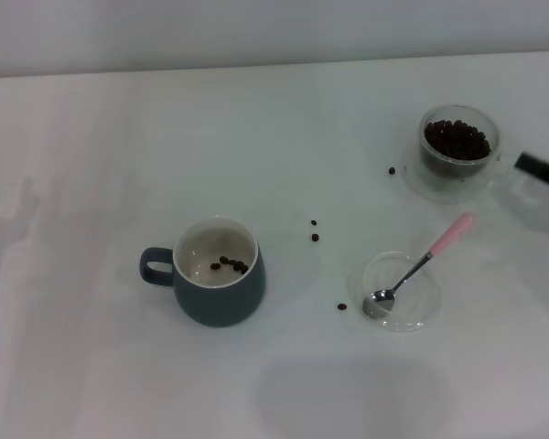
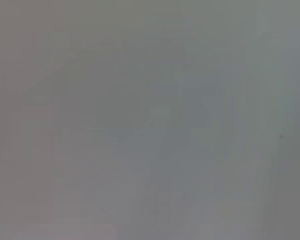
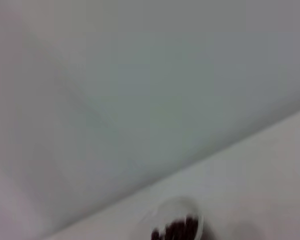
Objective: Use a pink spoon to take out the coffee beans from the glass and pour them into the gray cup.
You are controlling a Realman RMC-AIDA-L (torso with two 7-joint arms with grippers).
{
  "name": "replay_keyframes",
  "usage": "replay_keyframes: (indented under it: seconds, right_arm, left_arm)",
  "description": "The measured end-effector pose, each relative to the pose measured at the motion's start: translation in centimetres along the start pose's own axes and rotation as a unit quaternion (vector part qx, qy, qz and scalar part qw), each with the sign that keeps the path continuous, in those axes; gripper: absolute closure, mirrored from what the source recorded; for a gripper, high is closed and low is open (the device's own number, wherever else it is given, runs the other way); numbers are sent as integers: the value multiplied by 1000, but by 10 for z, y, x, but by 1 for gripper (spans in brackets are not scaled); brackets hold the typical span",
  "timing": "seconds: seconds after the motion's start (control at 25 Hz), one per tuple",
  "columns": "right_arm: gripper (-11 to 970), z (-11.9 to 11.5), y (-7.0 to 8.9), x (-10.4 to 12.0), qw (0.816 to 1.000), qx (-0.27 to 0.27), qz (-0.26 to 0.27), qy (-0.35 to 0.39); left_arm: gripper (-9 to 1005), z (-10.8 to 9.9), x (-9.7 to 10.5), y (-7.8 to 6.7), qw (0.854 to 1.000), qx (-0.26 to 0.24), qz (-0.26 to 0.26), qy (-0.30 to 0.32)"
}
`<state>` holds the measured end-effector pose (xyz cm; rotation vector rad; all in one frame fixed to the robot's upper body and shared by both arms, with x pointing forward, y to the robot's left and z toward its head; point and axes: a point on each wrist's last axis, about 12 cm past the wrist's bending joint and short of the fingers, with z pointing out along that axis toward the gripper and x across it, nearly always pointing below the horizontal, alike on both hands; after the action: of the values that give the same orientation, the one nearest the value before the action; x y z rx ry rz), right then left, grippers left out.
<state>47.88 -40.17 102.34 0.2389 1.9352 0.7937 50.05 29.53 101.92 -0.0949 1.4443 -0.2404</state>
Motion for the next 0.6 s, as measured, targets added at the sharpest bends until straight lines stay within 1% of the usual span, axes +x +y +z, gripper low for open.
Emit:
replay_keyframes:
  seconds: [0.16, 0.2, 0.32, 0.4, 0.48, 0.52, 0.6]
  right_arm:
    - [215, -12, -4, -12, 998, 7, -25, -63]
    - [203, -14, -5, -13, 996, 13, -38, -79]
    - [166, -14, -2, -10, 982, 43, -119, -143]
    - [142, -12, 3, -5, 961, 70, -199, -177]
    - [118, -8, 9, 2, 934, 91, -279, -206]
    - [105, -6, 12, 4, 919, 103, -309, -222]
    - [81, -3, 15, 4, 896, 135, -342, -251]
  left_arm:
    - [109, 1, 0, 1, 1000, 0, 1, 3]
    - [109, 1, 0, 1, 1000, -1, 1, 3]
    - [108, 1, 0, 1, 1000, -6, -1, 1]
    - [108, 2, 0, 1, 1000, -6, -2, 2]
    - [108, 5, 0, 0, 1000, -7, -3, 2]
    - [108, 6, 0, 0, 1000, -8, -4, 2]
    - [108, 8, 0, 0, 1000, -14, -7, 1]
